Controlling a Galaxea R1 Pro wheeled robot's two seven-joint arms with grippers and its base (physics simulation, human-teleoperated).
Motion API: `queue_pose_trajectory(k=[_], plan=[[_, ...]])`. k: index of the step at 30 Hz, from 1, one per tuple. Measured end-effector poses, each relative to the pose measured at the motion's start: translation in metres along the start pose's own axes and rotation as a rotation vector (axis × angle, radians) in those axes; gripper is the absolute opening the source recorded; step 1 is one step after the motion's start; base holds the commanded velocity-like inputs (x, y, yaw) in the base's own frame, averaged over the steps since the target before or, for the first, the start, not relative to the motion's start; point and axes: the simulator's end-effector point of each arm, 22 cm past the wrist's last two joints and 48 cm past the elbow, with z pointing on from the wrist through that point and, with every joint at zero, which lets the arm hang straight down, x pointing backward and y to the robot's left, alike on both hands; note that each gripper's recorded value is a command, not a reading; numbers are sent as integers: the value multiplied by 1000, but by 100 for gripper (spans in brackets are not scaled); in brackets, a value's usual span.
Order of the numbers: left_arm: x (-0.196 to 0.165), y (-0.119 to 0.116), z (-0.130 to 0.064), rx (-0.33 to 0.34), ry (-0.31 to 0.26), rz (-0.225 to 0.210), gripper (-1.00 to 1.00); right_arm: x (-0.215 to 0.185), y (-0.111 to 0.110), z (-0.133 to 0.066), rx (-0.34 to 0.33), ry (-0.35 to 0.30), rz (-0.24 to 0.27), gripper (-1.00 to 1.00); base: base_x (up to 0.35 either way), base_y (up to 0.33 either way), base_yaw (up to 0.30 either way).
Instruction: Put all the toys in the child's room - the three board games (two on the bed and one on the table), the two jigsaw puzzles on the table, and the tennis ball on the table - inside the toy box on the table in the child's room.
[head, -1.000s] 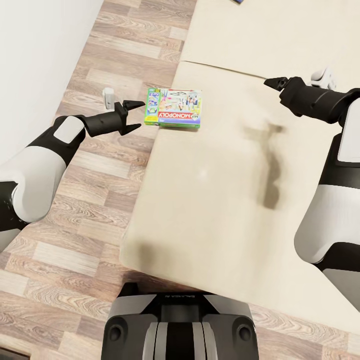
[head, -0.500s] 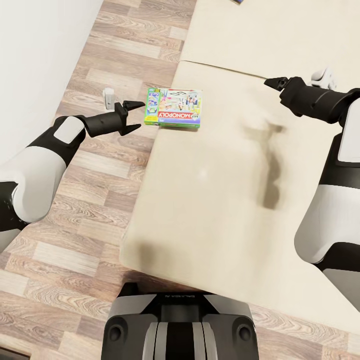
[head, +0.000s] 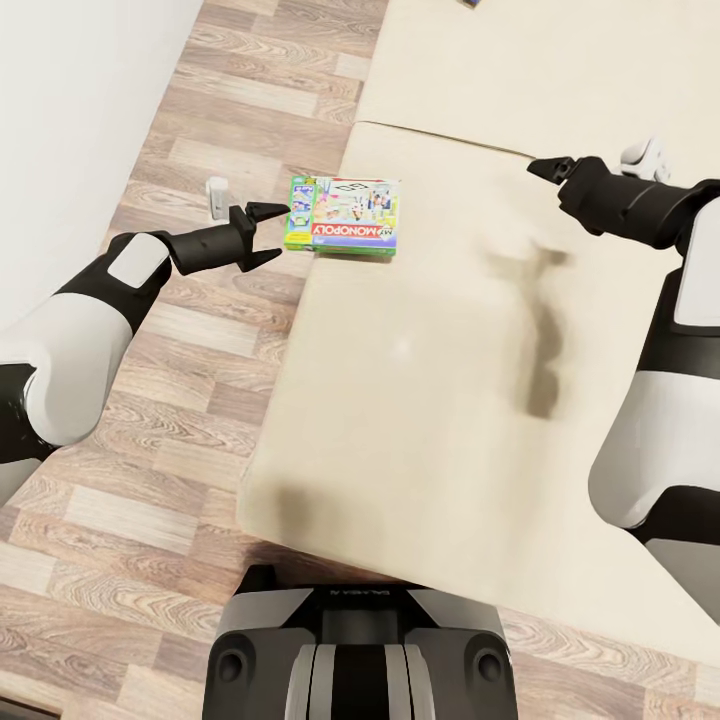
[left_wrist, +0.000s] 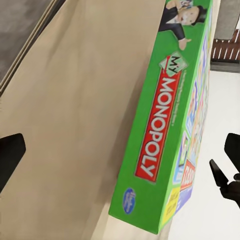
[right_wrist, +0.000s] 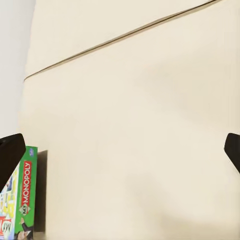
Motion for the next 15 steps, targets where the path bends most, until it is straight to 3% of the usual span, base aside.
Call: queue_pose_trajectory(k=[15], plan=[[1,1,-1,3,1,-2,100,3,-2,0,2,4,2,100,0,0,-4]])
